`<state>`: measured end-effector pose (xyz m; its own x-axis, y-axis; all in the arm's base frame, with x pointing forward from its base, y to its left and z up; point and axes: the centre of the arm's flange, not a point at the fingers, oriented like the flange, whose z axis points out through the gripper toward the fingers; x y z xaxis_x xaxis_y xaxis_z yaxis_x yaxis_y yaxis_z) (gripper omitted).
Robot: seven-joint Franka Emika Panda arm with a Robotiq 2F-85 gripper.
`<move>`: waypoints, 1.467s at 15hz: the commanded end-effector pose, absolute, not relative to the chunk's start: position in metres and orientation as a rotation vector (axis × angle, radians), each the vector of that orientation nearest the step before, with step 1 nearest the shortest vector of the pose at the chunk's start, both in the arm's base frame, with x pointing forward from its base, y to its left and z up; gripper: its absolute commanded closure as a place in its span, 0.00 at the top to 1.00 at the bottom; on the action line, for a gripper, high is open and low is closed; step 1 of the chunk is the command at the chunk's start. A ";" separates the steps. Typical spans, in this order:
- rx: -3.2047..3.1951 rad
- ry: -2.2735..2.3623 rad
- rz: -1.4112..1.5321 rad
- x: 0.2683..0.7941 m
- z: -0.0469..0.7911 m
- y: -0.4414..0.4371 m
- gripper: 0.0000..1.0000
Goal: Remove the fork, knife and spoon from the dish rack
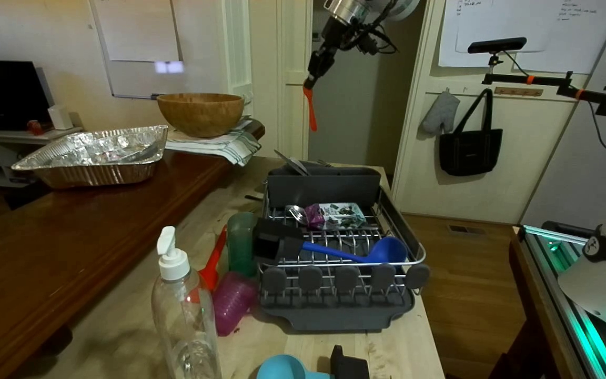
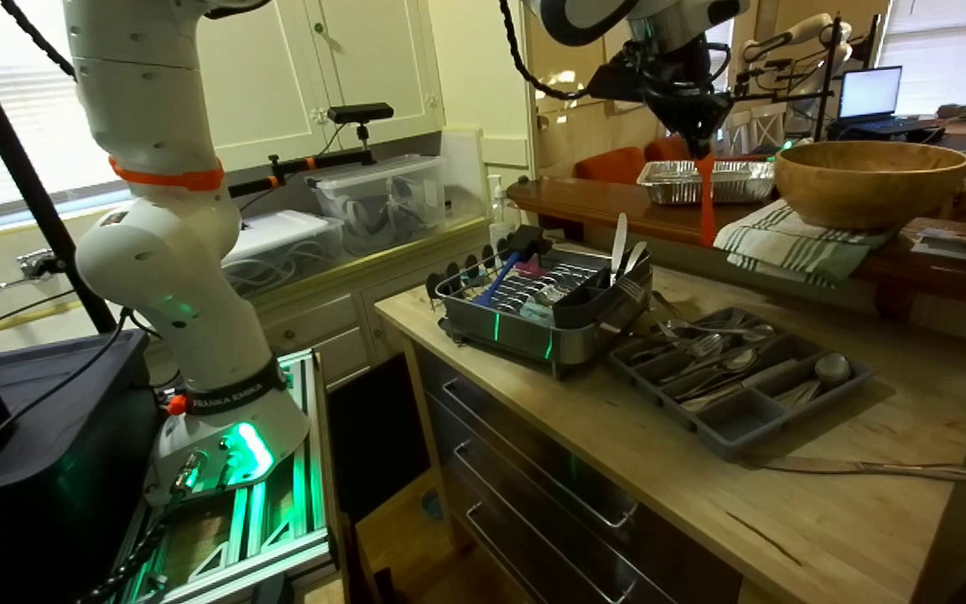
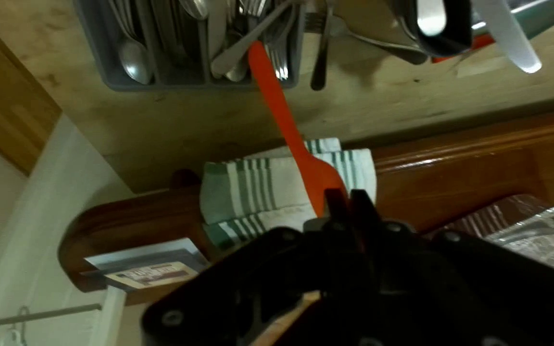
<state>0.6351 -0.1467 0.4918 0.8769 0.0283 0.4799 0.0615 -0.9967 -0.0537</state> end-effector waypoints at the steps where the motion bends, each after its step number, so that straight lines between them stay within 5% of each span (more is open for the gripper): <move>1: -3.131 0.126 -0.645 0.637 0.453 -0.152 0.02; 8: -3.202 0.279 -0.255 0.641 0.395 -0.165 0.02; 10: -3.216 0.272 -0.320 0.636 0.393 -0.162 0.08; 13: -3.173 0.180 -0.316 0.638 0.392 -0.147 0.02; 22: -3.205 0.869 -0.039 0.702 0.342 -0.177 0.02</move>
<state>0.6673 -0.1704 0.3563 0.8973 -0.4173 0.1436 -0.4349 -0.8915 0.1267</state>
